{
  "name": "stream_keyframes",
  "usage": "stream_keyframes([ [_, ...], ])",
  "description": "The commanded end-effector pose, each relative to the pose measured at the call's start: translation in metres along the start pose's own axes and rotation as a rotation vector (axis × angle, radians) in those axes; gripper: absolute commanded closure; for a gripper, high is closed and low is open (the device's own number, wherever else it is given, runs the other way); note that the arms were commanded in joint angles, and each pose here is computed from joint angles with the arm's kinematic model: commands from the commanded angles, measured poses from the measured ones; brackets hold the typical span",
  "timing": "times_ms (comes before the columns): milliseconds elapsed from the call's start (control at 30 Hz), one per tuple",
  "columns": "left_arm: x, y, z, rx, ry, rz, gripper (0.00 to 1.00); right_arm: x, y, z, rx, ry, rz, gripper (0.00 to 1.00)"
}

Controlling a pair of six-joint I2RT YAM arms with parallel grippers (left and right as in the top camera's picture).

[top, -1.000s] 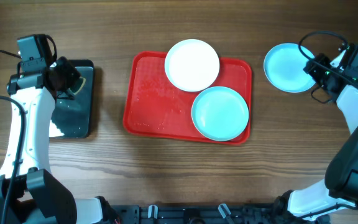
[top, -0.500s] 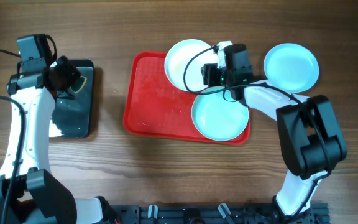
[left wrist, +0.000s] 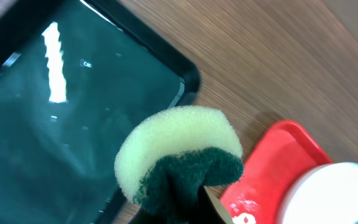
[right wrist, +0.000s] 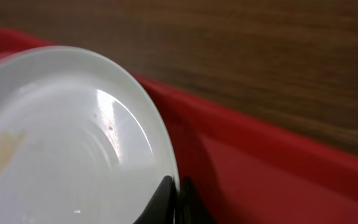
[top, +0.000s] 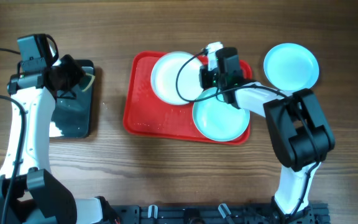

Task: Clean dirty plates on tray and stack at the side
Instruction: 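Grasp the white plate rim with the right gripper, then scrub the white plate with the sponge in the left gripper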

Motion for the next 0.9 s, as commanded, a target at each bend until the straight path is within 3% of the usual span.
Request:
stream_keyframes([
  [0, -0.028, 0.008, 0.02, 0.093, 0.063, 0.094, 0.96, 0.037, 0.007, 0.017, 0.092, -0.03, -0.142, 0.96],
  [33, -0.039, 0.016, 0.034, 0.13, 0.101, 0.097, 0.96, 0.05, 0.007, 0.024, 0.132, -0.042, -0.162, 0.95],
  [100, -0.062, 0.034, 0.067, 0.21, 0.183, 0.102, 0.96, 0.061, 0.007, 0.029, 0.164, -0.056, -0.18, 0.85],
  [200, -0.086, 0.056, 0.108, 0.293, 0.25, 0.107, 0.96, 0.06, 0.007, 0.02, 0.184, -0.056, -0.162, 0.85],
  [267, -0.097, 0.068, 0.127, 0.325, 0.254, 0.106, 0.96, 0.058, 0.007, 0.018, 0.184, -0.058, -0.141, 0.96],
  [567, -0.102, 0.128, 0.195, 0.462, 0.31, 0.036, 0.96, 0.058, 0.007, 0.02, 0.198, -0.019, -0.135, 0.96],
  [667, -0.077, 0.151, 0.187, 0.324, 0.359, -0.161, 0.95, 0.058, 0.007, 0.019, 0.192, -0.02, -0.135, 0.96],
  [800, -0.047, 0.145, 0.164, 0.15, 0.551, -0.442, 0.96, 0.058, 0.007, 0.019, 0.193, -0.02, -0.132, 0.96],
  [867, -0.039, 0.136, 0.151, 0.076, 0.578, -0.544, 0.96, 0.058, 0.007, 0.019, 0.192, -0.02, -0.132, 0.96],
])
Point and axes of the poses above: each gripper's point midway between its finger pads, its own y axis out along the fingers, its own x axis along the line the jaws close on, z = x × y, the point moved 8 cm from there along -y, back along the fingers, and after that the axes turned 10 degrees about -y, right-handed, at the moved point
